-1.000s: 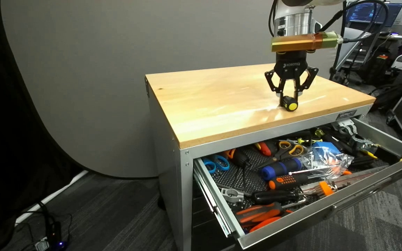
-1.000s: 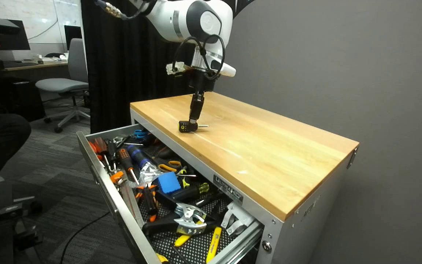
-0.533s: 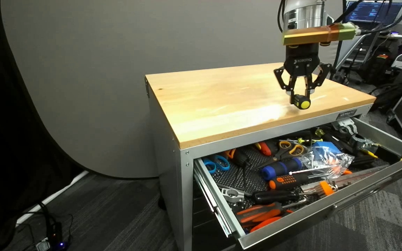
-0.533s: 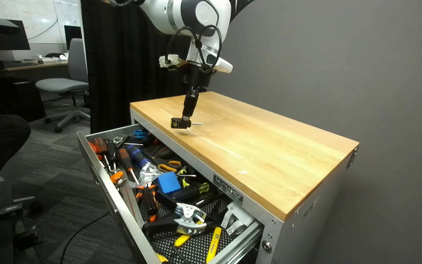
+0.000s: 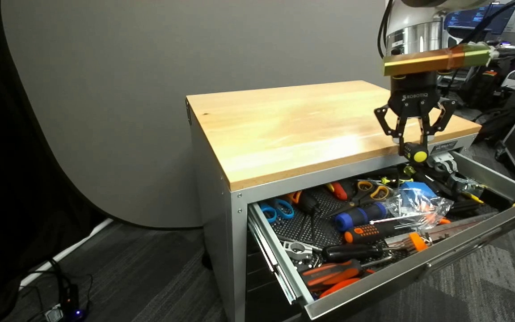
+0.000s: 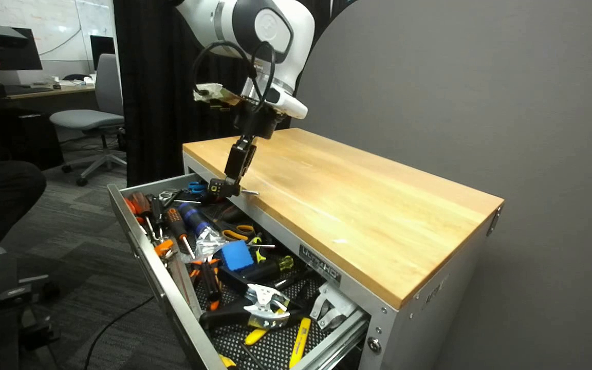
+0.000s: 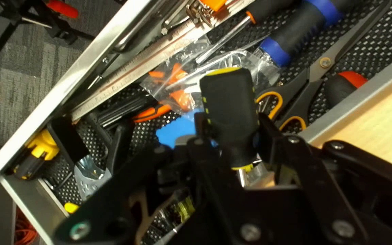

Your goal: Pick up the screwdriver, put it in the open drawer and close the drawer

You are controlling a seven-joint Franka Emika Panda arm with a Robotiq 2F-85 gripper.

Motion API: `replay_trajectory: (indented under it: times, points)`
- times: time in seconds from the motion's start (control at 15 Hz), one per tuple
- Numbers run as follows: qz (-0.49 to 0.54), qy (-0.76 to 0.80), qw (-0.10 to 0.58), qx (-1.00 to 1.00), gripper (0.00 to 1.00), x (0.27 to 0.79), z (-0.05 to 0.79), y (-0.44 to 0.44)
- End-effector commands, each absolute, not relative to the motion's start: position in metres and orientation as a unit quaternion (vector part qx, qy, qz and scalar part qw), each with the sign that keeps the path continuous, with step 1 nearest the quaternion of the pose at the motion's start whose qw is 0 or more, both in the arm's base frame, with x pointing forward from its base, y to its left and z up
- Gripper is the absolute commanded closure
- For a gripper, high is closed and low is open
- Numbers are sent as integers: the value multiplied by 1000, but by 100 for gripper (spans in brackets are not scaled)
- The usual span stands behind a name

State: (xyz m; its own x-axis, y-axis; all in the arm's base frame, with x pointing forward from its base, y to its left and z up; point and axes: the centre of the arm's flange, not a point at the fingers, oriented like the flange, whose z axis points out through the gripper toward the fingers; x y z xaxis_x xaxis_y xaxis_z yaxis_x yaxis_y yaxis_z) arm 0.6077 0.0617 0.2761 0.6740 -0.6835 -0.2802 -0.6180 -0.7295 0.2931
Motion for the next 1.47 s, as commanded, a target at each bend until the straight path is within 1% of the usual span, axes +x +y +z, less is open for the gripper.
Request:
replay_trajectory:
  times: [0.0,0.2,0.27,0.33,0.4,0.47,0.53,0.67,0.87,0.93,1.13,1.4]
  points:
    - [-184,-401,67,895,88,580,267,61]
    - [-178,-419,56,889,88,579,252,68]
    - [-173,-423,51,888,62,579,251,69]
    - [-174,-425,44,887,73,579,251,70]
    - [-169,-433,40,884,37,579,250,70]
    - [-170,-435,30,884,39,579,250,71]
    - [-170,-440,30,881,38,578,249,70]
    - [-180,-442,32,878,25,574,253,62]
    - [-200,-420,23,885,2,571,269,49]
    - [-211,-399,18,892,0,570,275,44]
    - [-241,-331,14,912,0,563,288,25]
    - [-262,-287,2,921,0,552,305,0]
